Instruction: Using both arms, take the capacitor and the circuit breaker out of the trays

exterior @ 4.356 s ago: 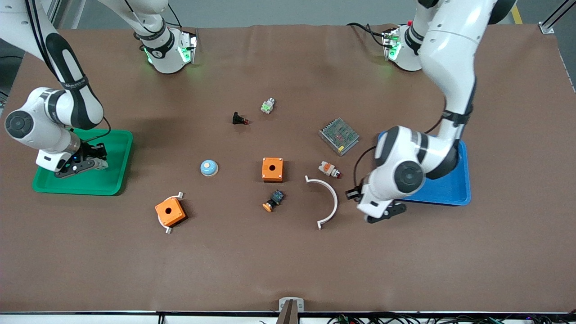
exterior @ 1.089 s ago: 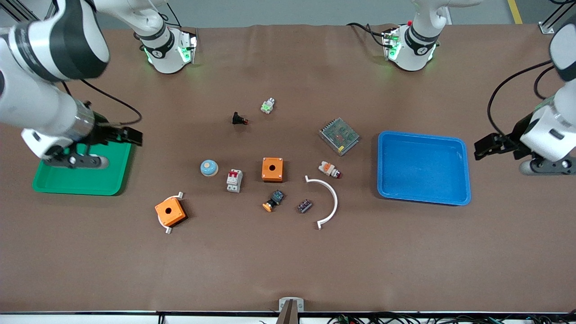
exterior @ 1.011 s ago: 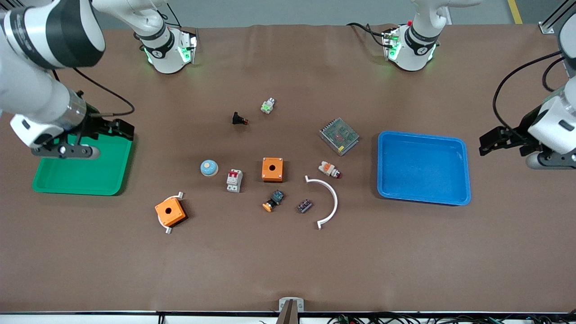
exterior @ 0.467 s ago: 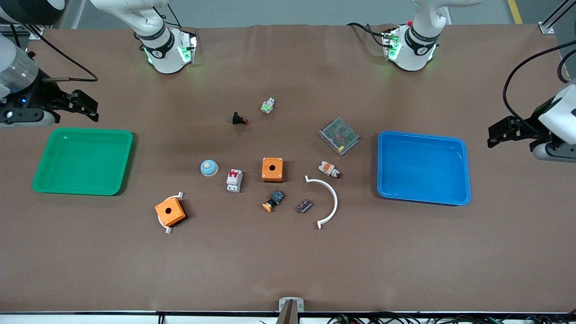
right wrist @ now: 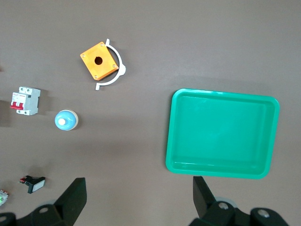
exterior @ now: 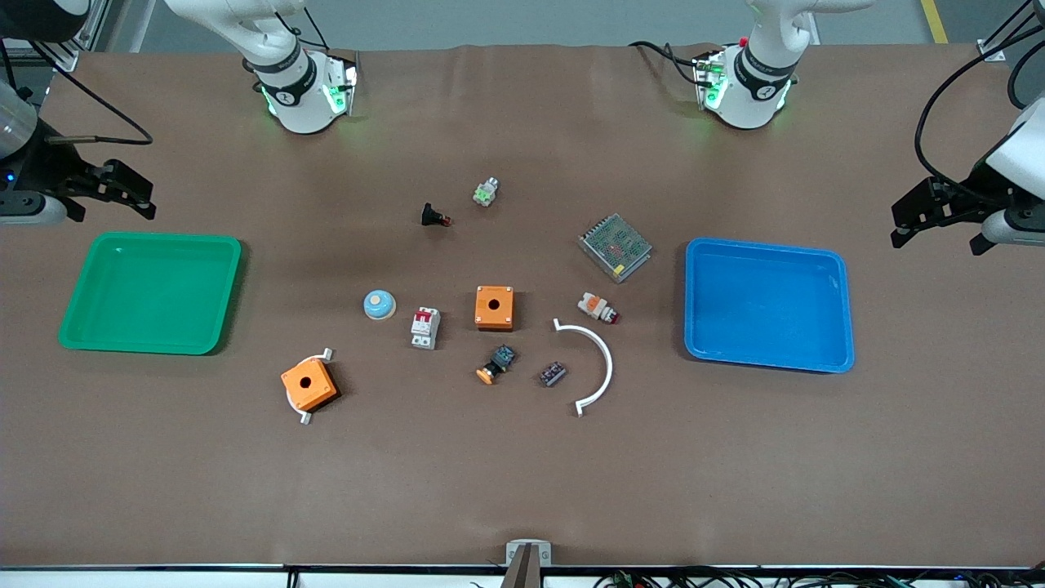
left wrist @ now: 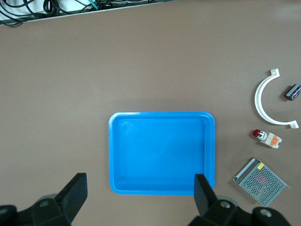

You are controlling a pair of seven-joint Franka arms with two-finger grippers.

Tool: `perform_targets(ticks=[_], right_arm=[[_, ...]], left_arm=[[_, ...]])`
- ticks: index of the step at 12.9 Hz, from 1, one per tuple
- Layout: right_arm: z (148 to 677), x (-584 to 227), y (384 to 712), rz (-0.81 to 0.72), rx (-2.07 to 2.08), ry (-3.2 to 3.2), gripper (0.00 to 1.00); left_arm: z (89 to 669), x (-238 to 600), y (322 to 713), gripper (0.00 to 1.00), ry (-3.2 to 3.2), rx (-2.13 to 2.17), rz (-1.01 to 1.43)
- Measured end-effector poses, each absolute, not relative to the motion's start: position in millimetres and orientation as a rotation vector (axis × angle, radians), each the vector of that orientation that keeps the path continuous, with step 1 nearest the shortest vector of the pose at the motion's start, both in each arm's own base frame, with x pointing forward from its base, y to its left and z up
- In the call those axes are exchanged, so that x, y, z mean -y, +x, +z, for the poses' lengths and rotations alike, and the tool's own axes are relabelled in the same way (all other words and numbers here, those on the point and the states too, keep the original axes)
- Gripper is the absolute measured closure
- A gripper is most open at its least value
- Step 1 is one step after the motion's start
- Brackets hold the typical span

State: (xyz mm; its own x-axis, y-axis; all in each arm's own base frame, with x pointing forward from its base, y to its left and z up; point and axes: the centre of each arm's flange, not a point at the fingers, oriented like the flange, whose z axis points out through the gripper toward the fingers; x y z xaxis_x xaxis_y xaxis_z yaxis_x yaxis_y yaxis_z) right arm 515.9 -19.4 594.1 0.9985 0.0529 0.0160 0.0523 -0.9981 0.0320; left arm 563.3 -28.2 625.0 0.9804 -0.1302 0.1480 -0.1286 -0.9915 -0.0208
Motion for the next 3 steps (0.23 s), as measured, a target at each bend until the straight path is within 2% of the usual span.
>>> perform_targets(ticks=[3], right_arm=[[593.3, 28.1, 515.5, 0.023, -0.095, 3.11, 0.0]], left_arm=[[632.0, 28.1, 561.9, 0.0, -3.118, -0.2, -0.207]])
